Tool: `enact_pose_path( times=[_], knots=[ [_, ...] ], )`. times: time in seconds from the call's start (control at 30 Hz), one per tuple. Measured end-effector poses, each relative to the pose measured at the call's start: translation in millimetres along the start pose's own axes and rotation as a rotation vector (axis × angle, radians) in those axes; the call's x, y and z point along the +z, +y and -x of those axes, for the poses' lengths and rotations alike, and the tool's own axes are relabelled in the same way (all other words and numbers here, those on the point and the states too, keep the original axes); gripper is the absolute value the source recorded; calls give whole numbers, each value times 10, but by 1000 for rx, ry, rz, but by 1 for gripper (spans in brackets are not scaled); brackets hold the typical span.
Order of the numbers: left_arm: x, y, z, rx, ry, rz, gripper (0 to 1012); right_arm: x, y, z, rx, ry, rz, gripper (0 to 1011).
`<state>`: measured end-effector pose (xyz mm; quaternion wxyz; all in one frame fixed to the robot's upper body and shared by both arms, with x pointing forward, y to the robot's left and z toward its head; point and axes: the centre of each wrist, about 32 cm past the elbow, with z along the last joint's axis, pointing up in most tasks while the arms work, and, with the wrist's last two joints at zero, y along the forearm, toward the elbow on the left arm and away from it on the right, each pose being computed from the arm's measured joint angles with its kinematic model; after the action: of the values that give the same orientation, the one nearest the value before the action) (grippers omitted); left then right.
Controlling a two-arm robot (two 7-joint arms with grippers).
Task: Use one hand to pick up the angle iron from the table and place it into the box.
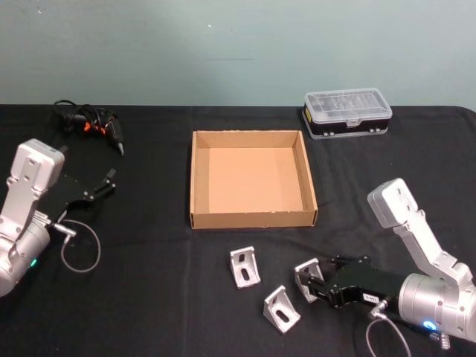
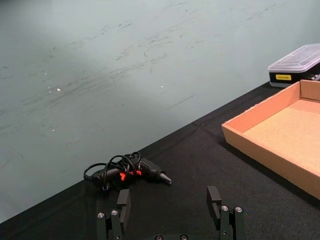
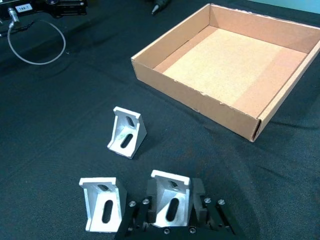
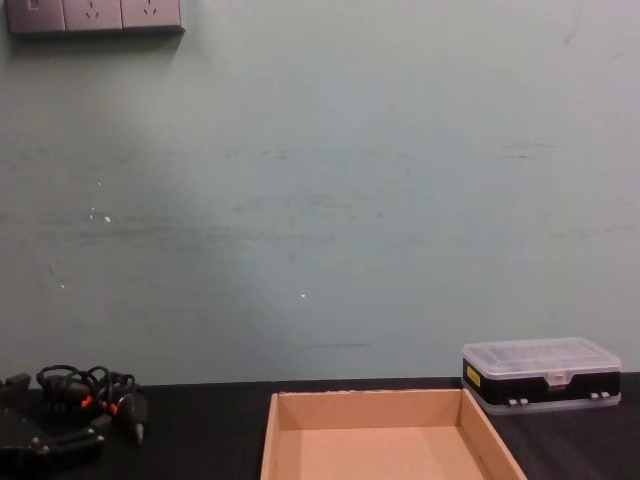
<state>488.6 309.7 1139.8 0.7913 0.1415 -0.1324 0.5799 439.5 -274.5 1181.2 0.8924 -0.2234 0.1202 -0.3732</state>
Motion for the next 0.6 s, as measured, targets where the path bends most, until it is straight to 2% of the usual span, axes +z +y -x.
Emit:
enact_pose_path(
  times=[0.47, 0.6],
  knots=[
    [0, 0, 0, 0, 0, 0, 1000, 6, -28, -2, 1, -11, -17, 49],
    [0, 0, 0, 0, 0, 0, 1000, 16, -41, -3, 1, -13, -22, 30]
  ],
)
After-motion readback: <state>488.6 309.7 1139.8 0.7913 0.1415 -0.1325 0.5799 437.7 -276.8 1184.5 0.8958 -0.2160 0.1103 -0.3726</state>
